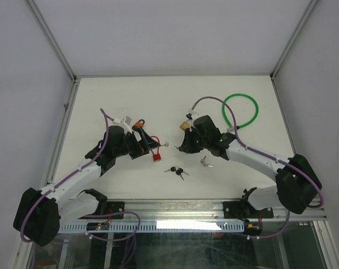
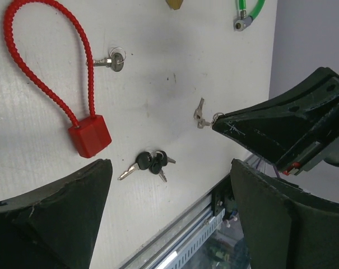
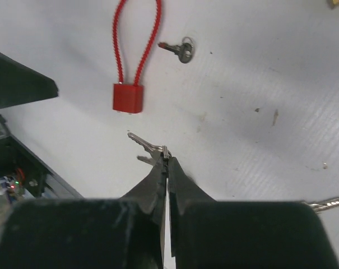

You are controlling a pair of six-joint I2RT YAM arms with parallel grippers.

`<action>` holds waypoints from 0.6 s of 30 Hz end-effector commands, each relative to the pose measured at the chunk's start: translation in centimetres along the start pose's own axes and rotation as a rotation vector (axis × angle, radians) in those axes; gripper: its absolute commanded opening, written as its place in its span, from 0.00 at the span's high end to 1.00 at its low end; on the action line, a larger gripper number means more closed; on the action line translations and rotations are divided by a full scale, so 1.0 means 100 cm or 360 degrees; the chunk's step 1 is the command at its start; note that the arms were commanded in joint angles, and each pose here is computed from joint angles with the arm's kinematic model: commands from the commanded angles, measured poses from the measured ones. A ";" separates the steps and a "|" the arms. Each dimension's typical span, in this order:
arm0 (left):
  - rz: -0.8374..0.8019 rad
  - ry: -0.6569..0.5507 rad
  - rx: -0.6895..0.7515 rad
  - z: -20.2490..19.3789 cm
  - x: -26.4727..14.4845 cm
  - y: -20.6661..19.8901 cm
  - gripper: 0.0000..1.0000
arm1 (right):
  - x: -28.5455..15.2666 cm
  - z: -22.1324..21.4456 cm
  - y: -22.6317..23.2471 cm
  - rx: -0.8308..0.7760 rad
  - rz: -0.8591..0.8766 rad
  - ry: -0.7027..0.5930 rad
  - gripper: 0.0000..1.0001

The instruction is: Unlock with the key

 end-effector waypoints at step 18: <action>-0.0348 -0.0041 -0.0060 -0.011 0.019 -0.054 0.39 | -0.015 0.025 0.068 0.0394 0.0191 -0.0787 1.00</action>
Point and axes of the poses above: each gripper's point midway between its finger pads, its own x axis out along the fingers, its own y axis along the line the jaws close on, z = x × y, the point moved 5 cm from there along -x, back along the fingers, and after that the axes turned 4 degrees about -x, right-handed, at the moved point
